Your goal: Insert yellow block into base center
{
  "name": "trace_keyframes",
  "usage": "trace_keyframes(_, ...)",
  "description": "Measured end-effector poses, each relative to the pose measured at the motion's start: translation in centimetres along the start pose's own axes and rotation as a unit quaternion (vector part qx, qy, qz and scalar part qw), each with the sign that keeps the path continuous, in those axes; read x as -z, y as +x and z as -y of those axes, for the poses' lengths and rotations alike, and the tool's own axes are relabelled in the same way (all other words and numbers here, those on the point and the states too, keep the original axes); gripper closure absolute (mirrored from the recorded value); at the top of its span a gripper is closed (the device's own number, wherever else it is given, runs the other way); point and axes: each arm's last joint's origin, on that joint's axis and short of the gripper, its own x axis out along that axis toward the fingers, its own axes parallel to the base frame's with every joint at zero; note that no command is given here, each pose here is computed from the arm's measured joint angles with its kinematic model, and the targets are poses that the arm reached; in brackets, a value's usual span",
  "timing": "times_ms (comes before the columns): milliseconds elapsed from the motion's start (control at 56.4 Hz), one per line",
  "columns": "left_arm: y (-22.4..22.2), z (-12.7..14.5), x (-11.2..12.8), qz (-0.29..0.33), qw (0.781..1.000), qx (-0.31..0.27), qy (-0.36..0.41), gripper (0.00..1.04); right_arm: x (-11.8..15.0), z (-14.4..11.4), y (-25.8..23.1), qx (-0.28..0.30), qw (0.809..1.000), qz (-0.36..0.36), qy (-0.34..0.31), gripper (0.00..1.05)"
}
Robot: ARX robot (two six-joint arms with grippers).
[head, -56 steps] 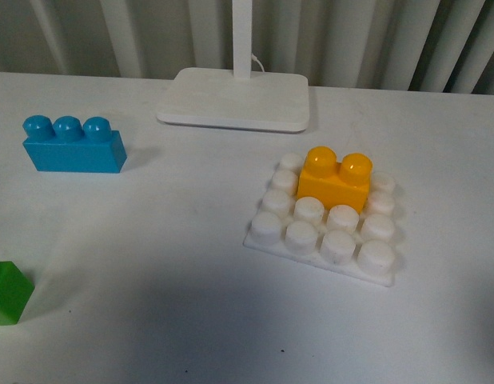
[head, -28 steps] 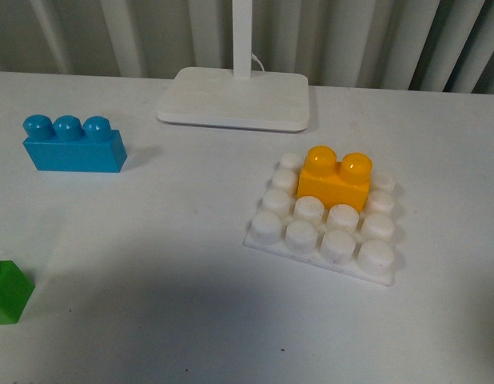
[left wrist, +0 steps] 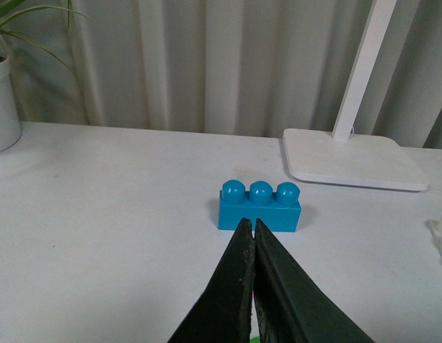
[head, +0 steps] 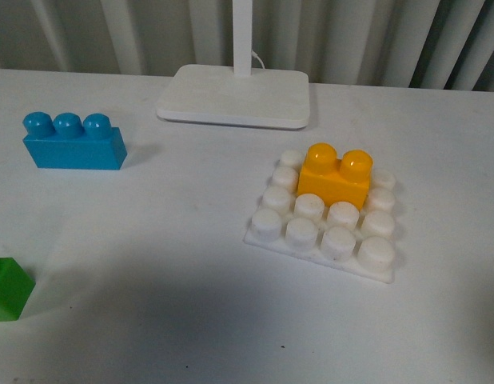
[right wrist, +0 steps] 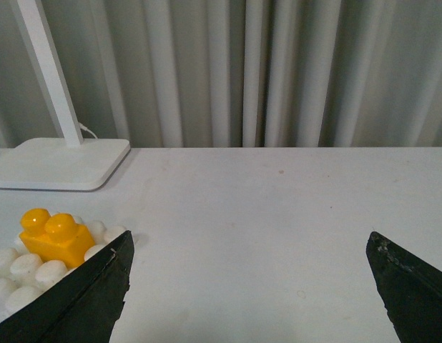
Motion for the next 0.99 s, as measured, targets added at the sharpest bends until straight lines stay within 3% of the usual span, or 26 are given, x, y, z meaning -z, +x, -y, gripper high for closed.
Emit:
trace_keyframes(727,-1.8,0.0,0.3,-0.003,1.000,0.000,0.000,1.01,0.0,0.0,0.0,0.000,1.000,0.000,0.000,0.09)
trace_keyframes(993,-1.8,0.0,0.3,-0.003,1.000,0.000,-0.001,0.54,0.0,0.0,0.0,0.000,1.000,0.000,0.000,0.09)
